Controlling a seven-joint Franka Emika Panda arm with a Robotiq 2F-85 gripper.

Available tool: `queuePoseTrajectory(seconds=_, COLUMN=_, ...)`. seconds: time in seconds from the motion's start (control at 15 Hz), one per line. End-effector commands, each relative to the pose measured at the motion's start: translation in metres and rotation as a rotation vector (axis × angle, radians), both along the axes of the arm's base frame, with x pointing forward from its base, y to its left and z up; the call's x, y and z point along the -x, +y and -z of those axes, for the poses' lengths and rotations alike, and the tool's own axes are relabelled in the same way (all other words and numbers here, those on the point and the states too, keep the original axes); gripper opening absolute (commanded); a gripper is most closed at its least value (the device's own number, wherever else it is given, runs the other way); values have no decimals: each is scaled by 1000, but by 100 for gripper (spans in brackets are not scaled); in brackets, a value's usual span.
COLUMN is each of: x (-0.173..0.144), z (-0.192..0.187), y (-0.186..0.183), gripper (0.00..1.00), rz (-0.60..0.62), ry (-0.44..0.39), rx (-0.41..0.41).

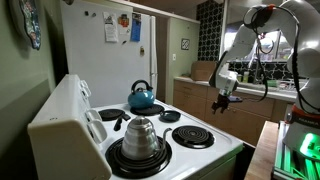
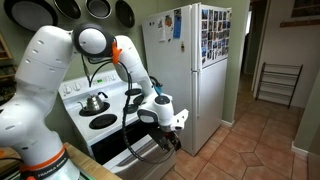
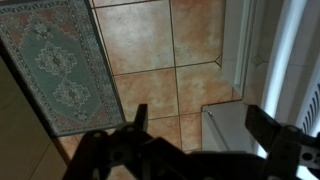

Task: Open the oven door.

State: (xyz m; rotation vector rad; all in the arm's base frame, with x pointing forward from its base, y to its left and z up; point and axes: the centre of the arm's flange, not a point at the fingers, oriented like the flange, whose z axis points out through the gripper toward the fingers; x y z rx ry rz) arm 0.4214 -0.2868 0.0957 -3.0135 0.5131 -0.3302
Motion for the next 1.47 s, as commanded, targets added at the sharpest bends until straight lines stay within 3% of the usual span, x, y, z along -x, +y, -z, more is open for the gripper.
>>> queuePoseTrajectory(seconds=0.0, x=18, z=-26, y=6, gripper=100, rz=-30, ry=-38, rx=-46)
queuePoseTrajectory(seconds=0.53, x=11, z=-56, y=48, gripper=100, rz=-151, ry=-92, rx=-84)
queuePoseTrajectory(seconds=0.93, x=16, z=-55, y=47, gripper=100, rz=-206, ry=-70, rx=-124)
queuePoseTrajectory(seconds=1.0, x=2, z=-51, y=50, gripper=100, rz=-176, ry=-80, rx=-95)
queuePoseTrajectory(seconds=1.4, x=1, z=-51, y=51, gripper=100, rz=-181, ry=-81, rx=-97)
